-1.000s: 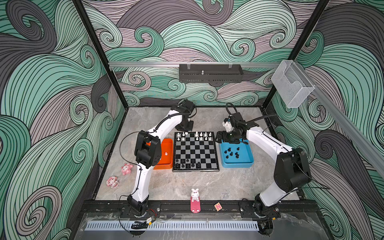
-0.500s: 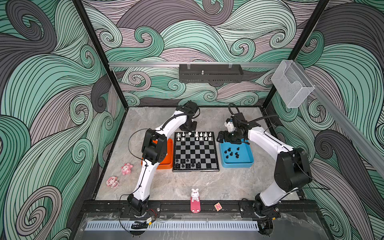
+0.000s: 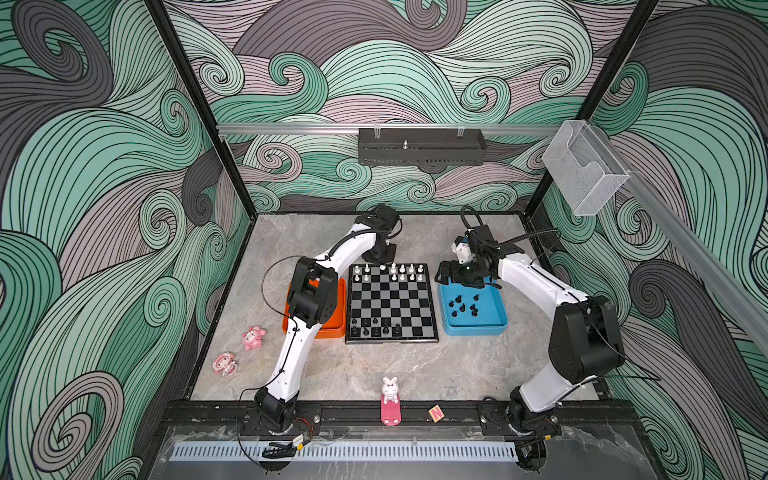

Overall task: Set up the chess pieces on the board
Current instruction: 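Lower the white piece onto the farther back rank and open the left gripper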

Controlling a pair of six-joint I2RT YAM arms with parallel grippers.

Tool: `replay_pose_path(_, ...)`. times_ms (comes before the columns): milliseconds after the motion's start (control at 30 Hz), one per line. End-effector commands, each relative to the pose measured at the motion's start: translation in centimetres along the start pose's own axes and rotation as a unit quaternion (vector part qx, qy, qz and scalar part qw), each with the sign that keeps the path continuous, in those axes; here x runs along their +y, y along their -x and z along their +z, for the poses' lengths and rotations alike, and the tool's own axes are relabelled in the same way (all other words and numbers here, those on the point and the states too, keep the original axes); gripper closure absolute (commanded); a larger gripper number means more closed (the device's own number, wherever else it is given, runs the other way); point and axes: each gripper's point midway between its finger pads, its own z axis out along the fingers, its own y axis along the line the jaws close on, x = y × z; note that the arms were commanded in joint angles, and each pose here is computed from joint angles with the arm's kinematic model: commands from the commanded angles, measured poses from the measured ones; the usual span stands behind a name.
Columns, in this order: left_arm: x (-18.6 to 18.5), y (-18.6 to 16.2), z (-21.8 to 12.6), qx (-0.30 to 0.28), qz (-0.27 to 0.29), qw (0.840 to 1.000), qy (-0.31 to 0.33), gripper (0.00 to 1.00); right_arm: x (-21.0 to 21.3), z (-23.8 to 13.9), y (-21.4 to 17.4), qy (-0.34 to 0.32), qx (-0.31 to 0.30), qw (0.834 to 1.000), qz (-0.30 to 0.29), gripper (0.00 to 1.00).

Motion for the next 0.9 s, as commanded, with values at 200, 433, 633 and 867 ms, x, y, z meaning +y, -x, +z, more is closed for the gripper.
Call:
replay_pose_path(200, -0.89, 0.30, 1.22, 0.001, 0.000, 1.000, -0.011, 0.88, -0.47, 0.51, -0.50, 0.006, 0.009, 1.000, 0.003, 0.05)
replay_pose_path(433, -0.94, 0.24, 1.56, 0.004, 0.000, 1.000, -0.012, 0.87, -0.59, 0.57, -0.56, 0.006, 0.011, 1.000, 0.005, 0.05)
replay_pose_path(633, -1.03, 0.14, 1.63, 0.006, -0.001, 1.000, -0.015, 0.87, -0.69, 0.60, -0.60, 0.006, 0.011, 1.000, 0.007, 0.05)
replay_pose_path(867, -1.14, 0.24, 1.67, 0.005, -0.003, 1.000, -0.017, 0.84, -0.67, 0.63, -0.65, 0.007, 0.012, 1.000, 0.007, 0.05)
